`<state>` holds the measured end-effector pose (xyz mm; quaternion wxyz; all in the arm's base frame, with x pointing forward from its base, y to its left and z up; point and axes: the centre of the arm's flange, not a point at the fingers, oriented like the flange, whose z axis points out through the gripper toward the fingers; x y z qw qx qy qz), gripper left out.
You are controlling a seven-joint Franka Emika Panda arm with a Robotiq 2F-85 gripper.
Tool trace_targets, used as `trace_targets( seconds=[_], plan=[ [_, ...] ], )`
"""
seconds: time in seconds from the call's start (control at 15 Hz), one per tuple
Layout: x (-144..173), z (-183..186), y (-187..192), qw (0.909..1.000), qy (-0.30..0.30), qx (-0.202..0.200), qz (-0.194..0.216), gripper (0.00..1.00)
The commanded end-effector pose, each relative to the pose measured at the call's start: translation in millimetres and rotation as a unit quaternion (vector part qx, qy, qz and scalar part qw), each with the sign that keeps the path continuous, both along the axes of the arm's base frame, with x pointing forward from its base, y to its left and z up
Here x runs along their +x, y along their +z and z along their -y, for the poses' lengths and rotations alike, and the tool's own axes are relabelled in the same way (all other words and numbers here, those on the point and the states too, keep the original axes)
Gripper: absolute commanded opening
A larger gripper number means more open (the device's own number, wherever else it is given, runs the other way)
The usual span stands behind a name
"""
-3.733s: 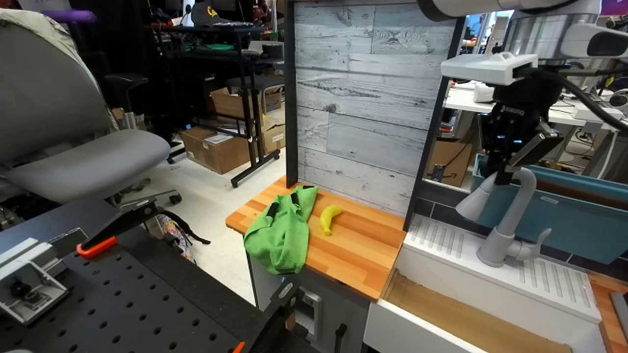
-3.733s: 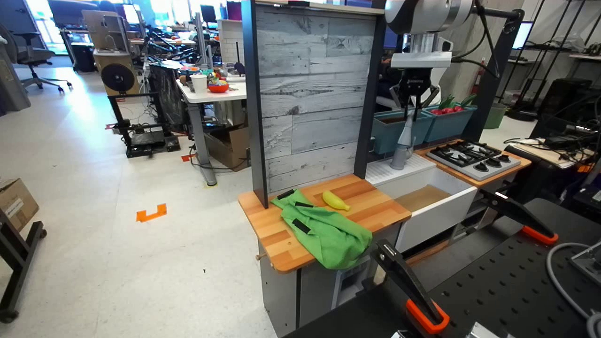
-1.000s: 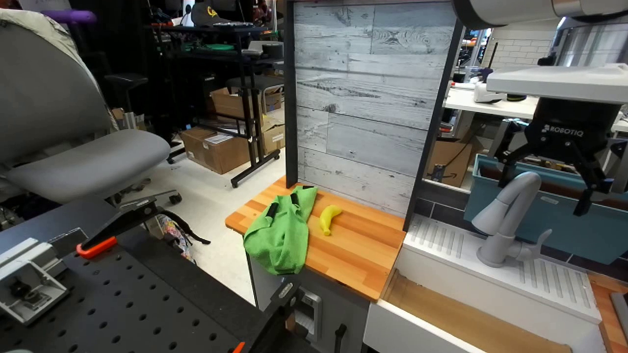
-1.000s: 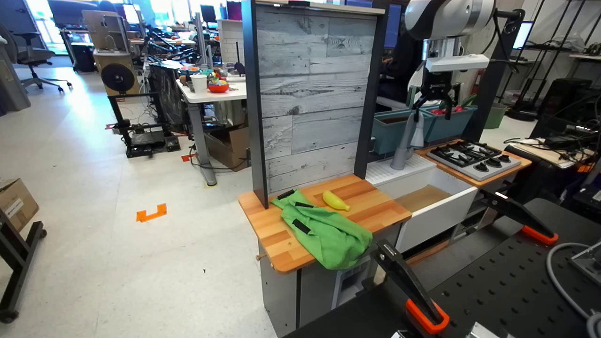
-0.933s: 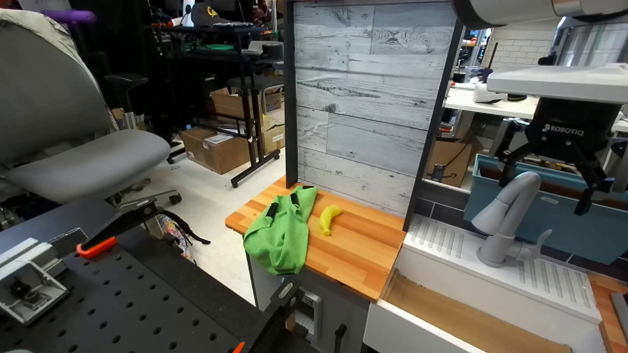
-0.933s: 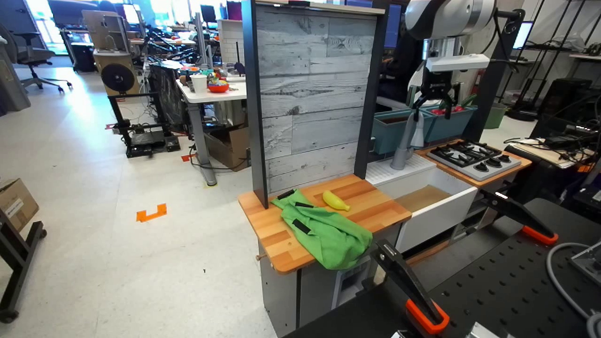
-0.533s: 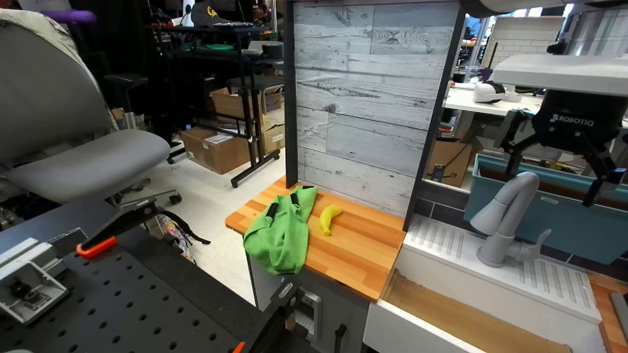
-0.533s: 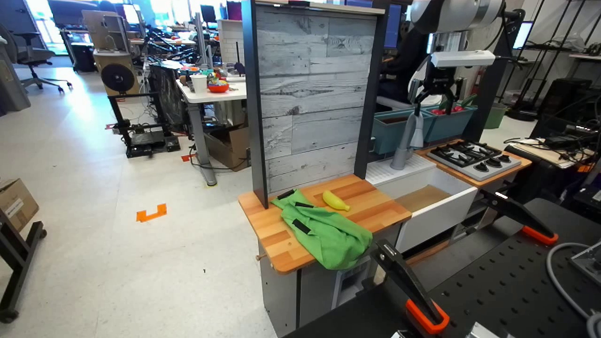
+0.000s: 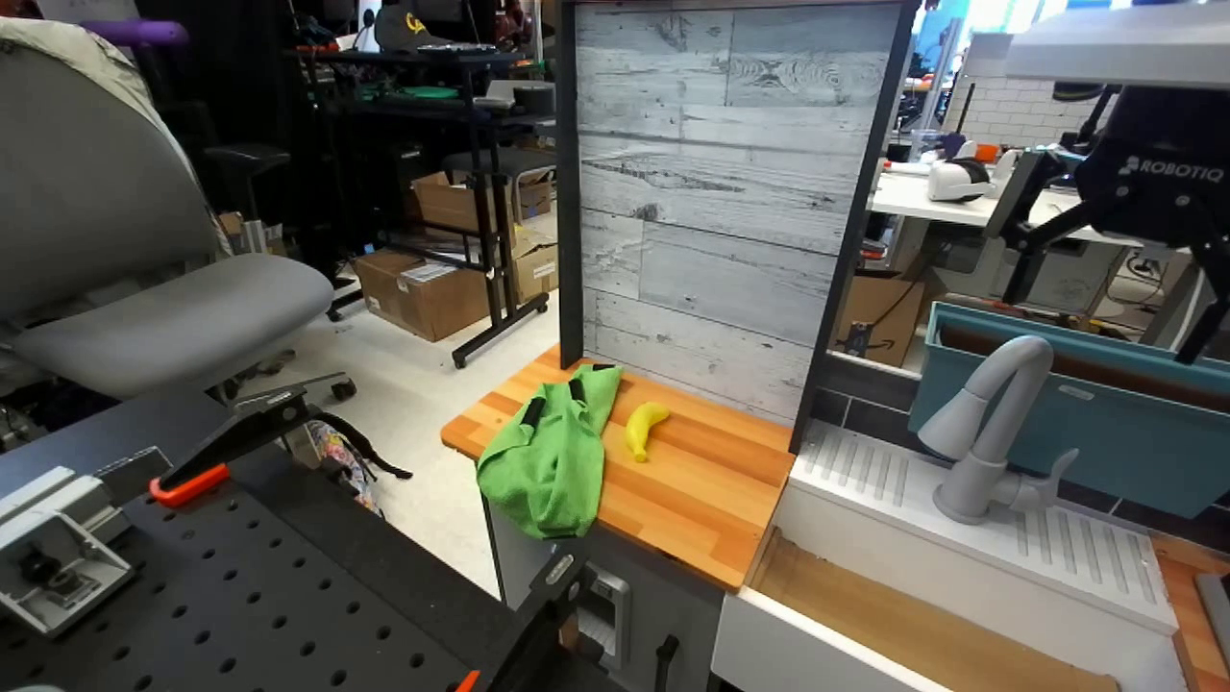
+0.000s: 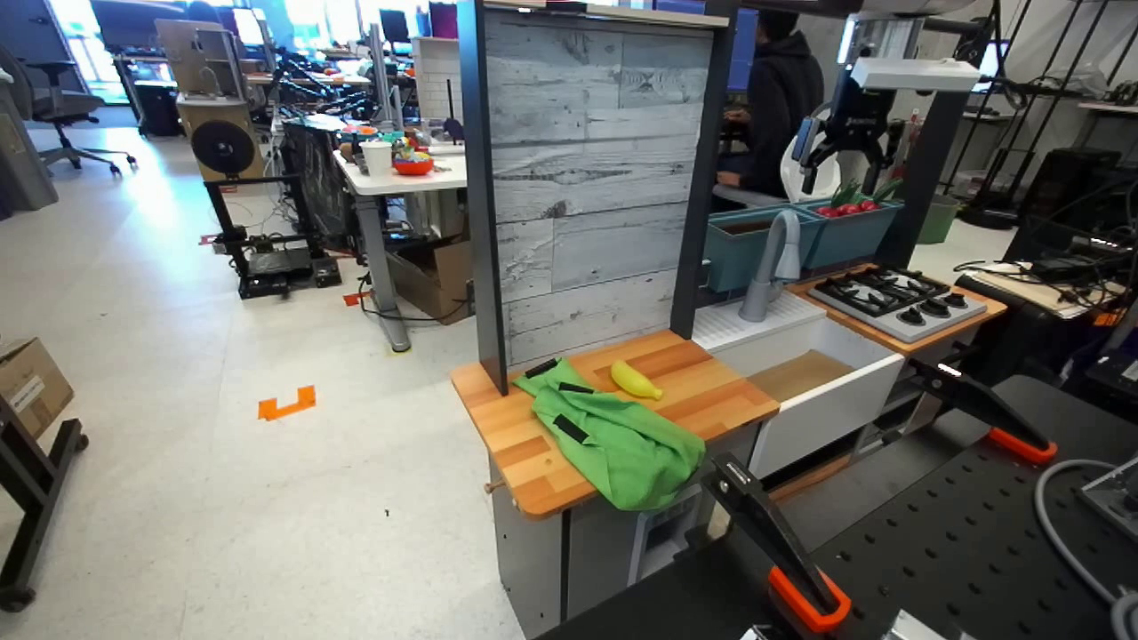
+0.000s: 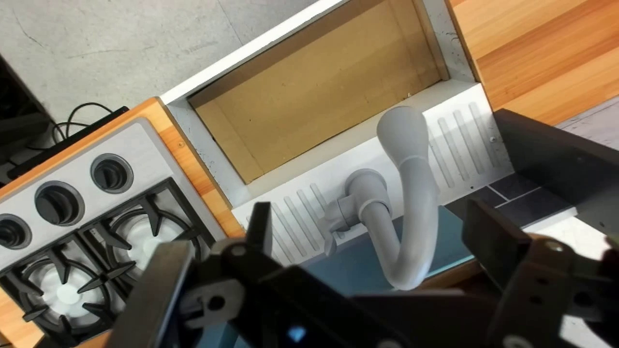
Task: Move the nozzle to the left
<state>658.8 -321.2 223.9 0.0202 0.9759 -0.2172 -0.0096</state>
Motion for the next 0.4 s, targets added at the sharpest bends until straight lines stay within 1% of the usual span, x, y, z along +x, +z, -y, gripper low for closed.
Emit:
trace_targets(
  seconds=[0.0, 0.13, 0.33],
  plan=[
    [-4.0, 0.2, 5.2, 1.0000, 0.002, 0.005, 0.002, 1.00],
    [-10.7, 0.8, 14.3, 0.9999, 0.004, 0.012, 0.005, 1.00],
    [-13.3, -1.4, 15.5, 0.9999, 0.005, 0.015, 0.004, 1.00]
  ],
)
